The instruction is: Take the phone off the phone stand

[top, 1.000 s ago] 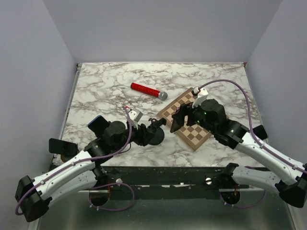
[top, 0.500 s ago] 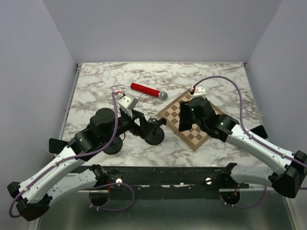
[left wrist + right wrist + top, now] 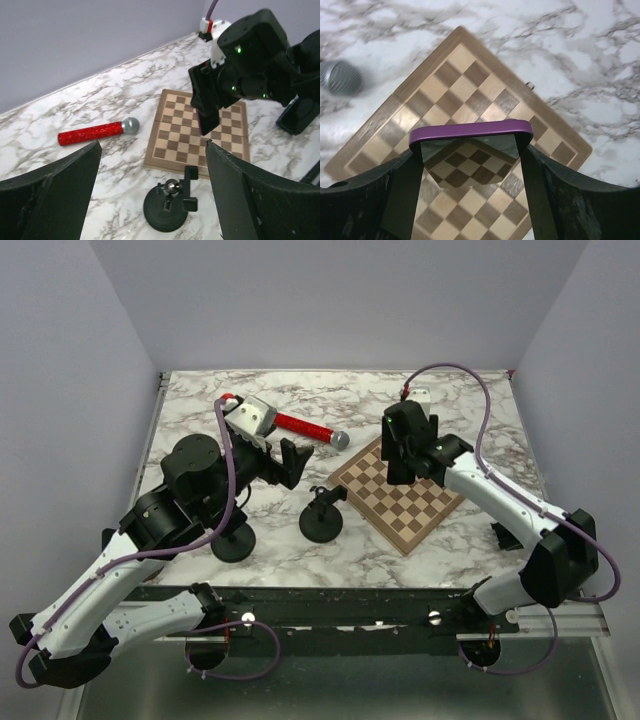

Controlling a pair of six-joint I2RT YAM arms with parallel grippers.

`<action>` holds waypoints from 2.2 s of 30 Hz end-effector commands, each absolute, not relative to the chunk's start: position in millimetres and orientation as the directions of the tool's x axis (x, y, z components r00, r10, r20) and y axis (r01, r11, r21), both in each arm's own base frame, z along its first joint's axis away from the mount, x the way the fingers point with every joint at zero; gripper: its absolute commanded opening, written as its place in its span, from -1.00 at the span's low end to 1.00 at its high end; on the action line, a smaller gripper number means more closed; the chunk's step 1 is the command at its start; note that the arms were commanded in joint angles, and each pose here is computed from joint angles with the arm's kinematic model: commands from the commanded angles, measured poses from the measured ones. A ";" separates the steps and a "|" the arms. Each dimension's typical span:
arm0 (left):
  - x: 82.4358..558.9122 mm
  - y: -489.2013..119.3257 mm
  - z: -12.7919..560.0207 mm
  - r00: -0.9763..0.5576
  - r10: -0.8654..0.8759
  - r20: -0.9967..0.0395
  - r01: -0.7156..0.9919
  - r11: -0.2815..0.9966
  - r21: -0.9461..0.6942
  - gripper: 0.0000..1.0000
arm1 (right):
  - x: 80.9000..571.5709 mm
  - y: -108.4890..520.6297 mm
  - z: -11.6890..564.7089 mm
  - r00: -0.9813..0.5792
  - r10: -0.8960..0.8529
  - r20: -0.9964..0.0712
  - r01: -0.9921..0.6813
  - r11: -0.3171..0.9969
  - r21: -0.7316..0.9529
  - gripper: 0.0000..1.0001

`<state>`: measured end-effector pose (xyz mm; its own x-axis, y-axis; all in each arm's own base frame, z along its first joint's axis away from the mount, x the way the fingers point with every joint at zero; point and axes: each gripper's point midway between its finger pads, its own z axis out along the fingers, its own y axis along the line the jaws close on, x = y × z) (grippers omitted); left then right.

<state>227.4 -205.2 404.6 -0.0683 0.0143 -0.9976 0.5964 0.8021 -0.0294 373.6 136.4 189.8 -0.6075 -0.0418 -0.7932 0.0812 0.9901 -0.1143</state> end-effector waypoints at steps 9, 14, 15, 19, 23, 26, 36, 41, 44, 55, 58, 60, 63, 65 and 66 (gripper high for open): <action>228.4 -128.6 399.0 0.157 0.033 -0.987 0.356 0.931 0.087 0.88 | 506.9 35.2 182.6 -0.625 -0.044 -0.780 0.286 0.916 -0.281 -0.99; 222.7 -114.4 402.3 0.202 -0.028 -0.979 0.320 0.946 0.039 0.85 | 554.2 15.2 154.3 -0.670 -0.042 -0.742 0.300 0.898 -0.322 -0.99; 221.6 -114.2 402.8 0.205 -0.041 -0.978 0.324 0.946 0.028 0.83 | 561.9 14.0 151.1 -0.670 -0.047 -0.741 0.301 0.895 -0.329 -0.99; 220.5 -120.6 400.7 0.194 -0.065 -0.979 0.351 0.936 0.008 0.79 | 589.0 10.1 134.2 -0.667 -0.040 -0.744 0.299 0.900 -0.316 -0.99; 221.6 -124.6 397.9 0.182 -0.058 -0.981 0.360 0.933 0.012 0.78 | 611.4 11.2 115.6 -0.667 -0.045 -0.743 0.278 0.911 -0.304 -0.99; 221.6 -125.0 397.8 0.181 -0.060 -0.982 0.361 0.932 0.010 0.78 | 622.9 12.0 96.4 -0.679 -0.054 -0.732 0.259 0.916 -0.308 -0.98; 221.7 -127.1 395.9 0.178 -0.062 -0.982 0.368 0.930 0.008 0.77 | 636.2 12.6 33.5 -0.711 -0.053 -0.701 0.226 0.927 -0.300 -0.90; 223.1 -129.5 393.1 0.172 -0.058 -0.983 0.371 0.929 0.010 0.77 | 643.8 18.2 24.0 -0.703 -0.051 -0.709 0.205 0.940 -0.271 -0.89; 224.0 -131.0 391.2 0.169 -0.054 -0.984 0.372 0.928 0.013 0.76 | 650.2 20.6 19.6 -0.694 -0.077 -0.716 0.179 0.944 -0.275 -0.82; 228.3 -134.9 385.5 0.157 -0.034 -0.987 0.367 0.930 0.026 0.76 | 661.9 26.8 6.1 -0.683 -0.139 -0.717 0.108 0.952 -0.288 -0.41; 229.2 -136.7 383.8 0.153 -0.030 -0.988 0.370 0.929 0.029 0.76 | 662.0 32.5 5.3 -0.684 -0.139 -0.717 0.084 0.960 -0.266 -0.11; 229.9 -138.2 382.9 0.149 -0.027 -0.988 0.373 0.927 0.031 0.78 | 662.6 35.5 8.8 -0.680 -0.134 -0.721 0.077 0.964 -0.253 0.19; 231.5 -139.1 380.5 0.144 -0.019 -0.989 0.369 0.929 0.036 0.83 | 665.0 37.8 18.7 -0.670 -0.133 -0.730 0.071 0.968 -0.241 0.71; 232.7 -139.3 378.5 0.140 -0.013 -0.990 0.365 0.930 0.040 0.85 | 666.7 38.8 26.7 -0.661 -0.135 -0.738 0.070 0.968 -0.240 1.00; 233.1 -139.4 378.1 0.140 -0.011 -0.990 0.364 0.931 0.041 0.85 | 667.6 38.0 32.2 -0.656 -0.136 -0.742 0.071 0.968 -0.240 1.00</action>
